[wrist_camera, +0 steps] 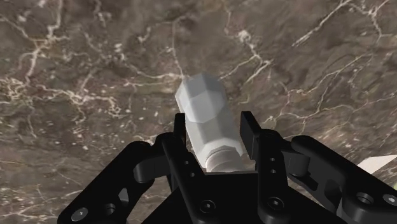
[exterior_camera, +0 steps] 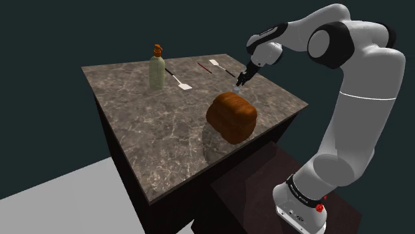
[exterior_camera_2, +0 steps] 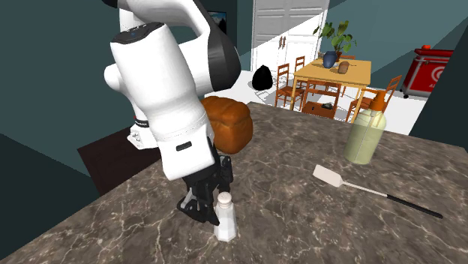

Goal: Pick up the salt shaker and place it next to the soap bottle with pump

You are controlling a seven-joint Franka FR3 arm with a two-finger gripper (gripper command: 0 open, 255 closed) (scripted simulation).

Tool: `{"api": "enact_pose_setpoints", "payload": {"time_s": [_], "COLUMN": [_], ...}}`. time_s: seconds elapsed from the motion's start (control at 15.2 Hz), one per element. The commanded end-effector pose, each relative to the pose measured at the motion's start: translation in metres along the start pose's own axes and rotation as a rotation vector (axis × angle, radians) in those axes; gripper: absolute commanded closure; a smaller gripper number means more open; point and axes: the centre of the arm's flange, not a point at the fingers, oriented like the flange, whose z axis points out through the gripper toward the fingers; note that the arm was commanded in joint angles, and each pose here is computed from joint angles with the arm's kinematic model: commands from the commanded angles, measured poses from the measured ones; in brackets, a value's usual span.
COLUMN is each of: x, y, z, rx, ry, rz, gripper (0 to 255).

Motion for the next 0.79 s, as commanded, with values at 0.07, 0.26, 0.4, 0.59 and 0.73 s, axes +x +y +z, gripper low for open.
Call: {"api": "enact_pose_setpoints", "payload": {"time_s": [0.07, 0.26, 0.4, 0.59, 0.73], "x": [0.000, 0.004, 0.006, 0.010, 0.013], "y": [0.000, -0.002, -0.003, -0.005, -0.007], "z": [0.000, -0.015, -0.025, -0.040, -0.051], "rx": [0.000, 0.000, 0.000, 0.000, 0.000], "ry": [0.000, 0.000, 0.000, 0.000, 0.000], "rz": [0.000, 0.000, 0.000, 0.000, 0.000], "gripper": [255, 255, 255, 255, 255]}}
